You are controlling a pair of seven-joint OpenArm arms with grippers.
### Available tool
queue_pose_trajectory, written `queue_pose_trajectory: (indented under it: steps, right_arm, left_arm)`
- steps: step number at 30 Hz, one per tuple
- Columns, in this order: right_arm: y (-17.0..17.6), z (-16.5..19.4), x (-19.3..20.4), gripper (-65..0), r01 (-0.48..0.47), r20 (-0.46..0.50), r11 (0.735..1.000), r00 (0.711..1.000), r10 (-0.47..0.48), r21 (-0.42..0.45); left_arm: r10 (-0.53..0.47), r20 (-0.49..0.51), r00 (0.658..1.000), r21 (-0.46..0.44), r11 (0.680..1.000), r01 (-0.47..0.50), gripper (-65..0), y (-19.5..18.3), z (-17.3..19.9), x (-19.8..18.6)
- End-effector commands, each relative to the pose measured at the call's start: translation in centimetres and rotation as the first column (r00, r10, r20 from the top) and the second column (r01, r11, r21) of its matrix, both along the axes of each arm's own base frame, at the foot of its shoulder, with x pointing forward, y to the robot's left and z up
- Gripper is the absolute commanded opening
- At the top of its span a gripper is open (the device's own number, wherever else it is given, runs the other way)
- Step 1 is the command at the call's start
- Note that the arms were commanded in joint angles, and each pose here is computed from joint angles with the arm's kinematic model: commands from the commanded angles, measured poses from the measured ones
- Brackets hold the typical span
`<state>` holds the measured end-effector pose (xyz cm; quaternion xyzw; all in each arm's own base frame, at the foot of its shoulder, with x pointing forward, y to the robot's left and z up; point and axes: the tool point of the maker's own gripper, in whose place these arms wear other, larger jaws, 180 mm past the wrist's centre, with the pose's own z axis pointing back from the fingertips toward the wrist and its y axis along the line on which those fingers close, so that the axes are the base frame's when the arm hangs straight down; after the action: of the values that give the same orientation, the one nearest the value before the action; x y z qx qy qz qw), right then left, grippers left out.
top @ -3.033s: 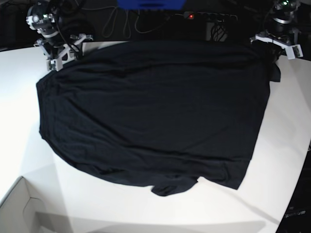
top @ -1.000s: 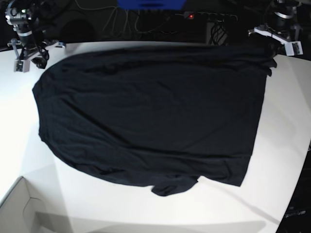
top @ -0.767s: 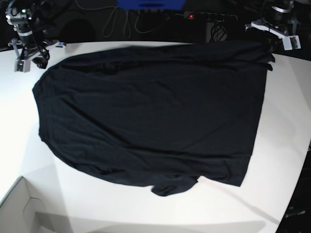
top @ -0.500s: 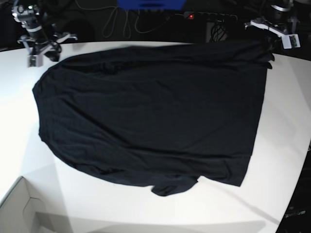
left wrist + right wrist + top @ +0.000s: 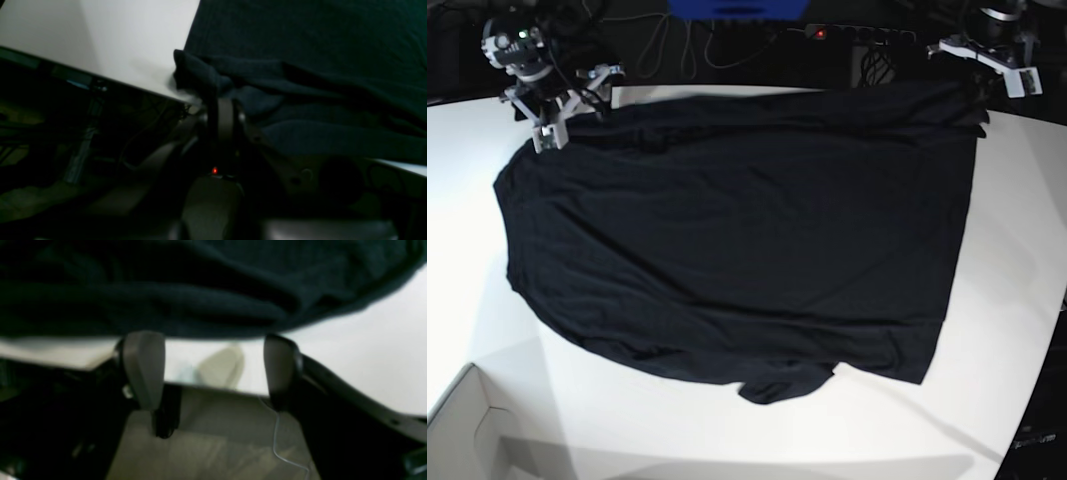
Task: Layout the t-shirt on the table in an organized manner, then fold the t-shirt properly
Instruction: 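Pull the pinched edge taut with both grippers, spreading the shirt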
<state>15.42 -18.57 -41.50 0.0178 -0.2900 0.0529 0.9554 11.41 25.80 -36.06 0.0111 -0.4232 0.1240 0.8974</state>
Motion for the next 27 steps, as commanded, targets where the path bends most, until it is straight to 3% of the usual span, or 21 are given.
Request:
queue_pose_trajectory:
  steps: [1,14,17,21,27]
  right_arm:
    - [-0.1,0.2,0.2,-16.9,-0.003,0.012,1.0,1.0,0.003,0.0]
    - [0.8,-2.5,0.0,-17.0,0.012,-0.037,0.998,0.999,-0.01,0.066]
    - [0.8,-2.4,0.1,-19.6,0.012,-0.035,0.998,0.999,-0.01,0.067]
    - [1.0,-2.4,0.4,-31.5,0.008,-0.028,0.997,1.0,-0.006,0.071]
    - [0.9,-2.4,0.3,-64.0,0.01,-0.033,0.998,0.999,-0.007,0.069]
  left_arm:
    - [-0.003,0.025,1.0,0.013,1.0,0.002,-65.0,0.2,0.8,0.1]
    - [-0.003,0.031,1.0,0.013,1.0,0.002,-65.0,0.2,0.8,0.3]
    - [-0.003,0.034,0.999,0.013,1.0,0.002,-65.0,0.2,0.9,0.4]
    - [-0.003,0.034,0.999,0.013,1.0,0.002,-65.0,0.2,0.9,0.4]
    - [-0.003,0.034,0.999,0.013,1.0,0.002,-65.0,0.2,0.9,0.4]
